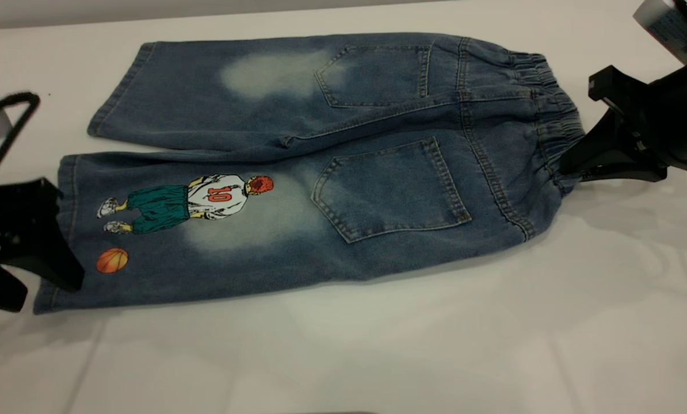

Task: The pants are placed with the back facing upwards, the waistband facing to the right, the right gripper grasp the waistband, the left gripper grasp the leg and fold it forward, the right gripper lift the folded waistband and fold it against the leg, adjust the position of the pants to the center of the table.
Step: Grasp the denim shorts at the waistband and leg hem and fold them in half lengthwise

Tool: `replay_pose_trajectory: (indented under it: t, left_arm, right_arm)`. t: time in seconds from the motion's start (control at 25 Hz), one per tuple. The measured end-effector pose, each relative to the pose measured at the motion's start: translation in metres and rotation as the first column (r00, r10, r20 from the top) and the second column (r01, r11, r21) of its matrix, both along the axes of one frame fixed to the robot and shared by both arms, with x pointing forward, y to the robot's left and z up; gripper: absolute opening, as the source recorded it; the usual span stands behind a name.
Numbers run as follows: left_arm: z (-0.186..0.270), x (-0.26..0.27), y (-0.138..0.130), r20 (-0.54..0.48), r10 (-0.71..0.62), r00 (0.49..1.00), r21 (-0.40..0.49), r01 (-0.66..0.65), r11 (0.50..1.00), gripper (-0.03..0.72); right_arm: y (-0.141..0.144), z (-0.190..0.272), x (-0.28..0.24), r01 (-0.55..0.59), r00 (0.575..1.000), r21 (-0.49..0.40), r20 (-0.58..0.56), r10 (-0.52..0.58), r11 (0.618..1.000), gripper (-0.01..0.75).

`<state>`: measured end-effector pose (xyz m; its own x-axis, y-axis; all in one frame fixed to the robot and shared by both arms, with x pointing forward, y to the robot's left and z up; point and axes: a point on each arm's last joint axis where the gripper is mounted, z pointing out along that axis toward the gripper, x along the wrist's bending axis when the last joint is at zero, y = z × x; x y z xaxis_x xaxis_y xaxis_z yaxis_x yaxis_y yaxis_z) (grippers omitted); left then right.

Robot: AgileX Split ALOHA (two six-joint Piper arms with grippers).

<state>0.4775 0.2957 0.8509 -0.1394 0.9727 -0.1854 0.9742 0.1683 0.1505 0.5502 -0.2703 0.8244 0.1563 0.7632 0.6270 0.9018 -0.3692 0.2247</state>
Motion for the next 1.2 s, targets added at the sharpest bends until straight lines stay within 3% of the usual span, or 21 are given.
replay_pose_trajectory:
  t: [0.16,0.48,0.72,0.88,1.08,1.2]
  left_arm:
    - [-0.010,0.003,0.005,0.021,-0.002,1.000,0.053,0.001,0.999,0.467]
    - [-0.020,0.001,0.005,-0.019,-0.004,1.000,0.053,0.005,0.999,0.463]
    - [-0.025,0.002,0.005,-0.032,-0.005,0.999,0.059,0.007,0.998,0.398]
    - [-0.025,0.003,0.006,-0.018,-0.002,1.000,0.070,0.003,0.998,0.304]
    - [-0.025,0.013,0.005,-0.016,-0.026,1.000,0.055,0.027,0.998,0.077]
    - [-0.020,0.027,-0.001,-0.041,-0.096,0.995,-0.009,0.095,0.995,0.035]
  right_arm:
    - [0.000,0.000,0.000,-0.005,1.000,-0.002,0.001,0.005,1.000,0.034]
    - [0.000,0.000,0.000,-0.007,1.000,-0.003,0.001,0.007,1.000,0.036]
    - [0.000,0.000,0.000,-0.008,1.000,-0.003,0.001,0.008,1.000,0.039]
    - [0.000,0.000,0.000,-0.009,1.000,-0.004,0.001,0.009,1.000,0.041]
    - [0.000,0.000,0.000,-0.012,1.000,-0.003,0.003,0.012,1.000,0.044]
    - [0.001,0.001,-0.001,-0.037,0.999,0.004,0.011,0.037,0.999,0.044]
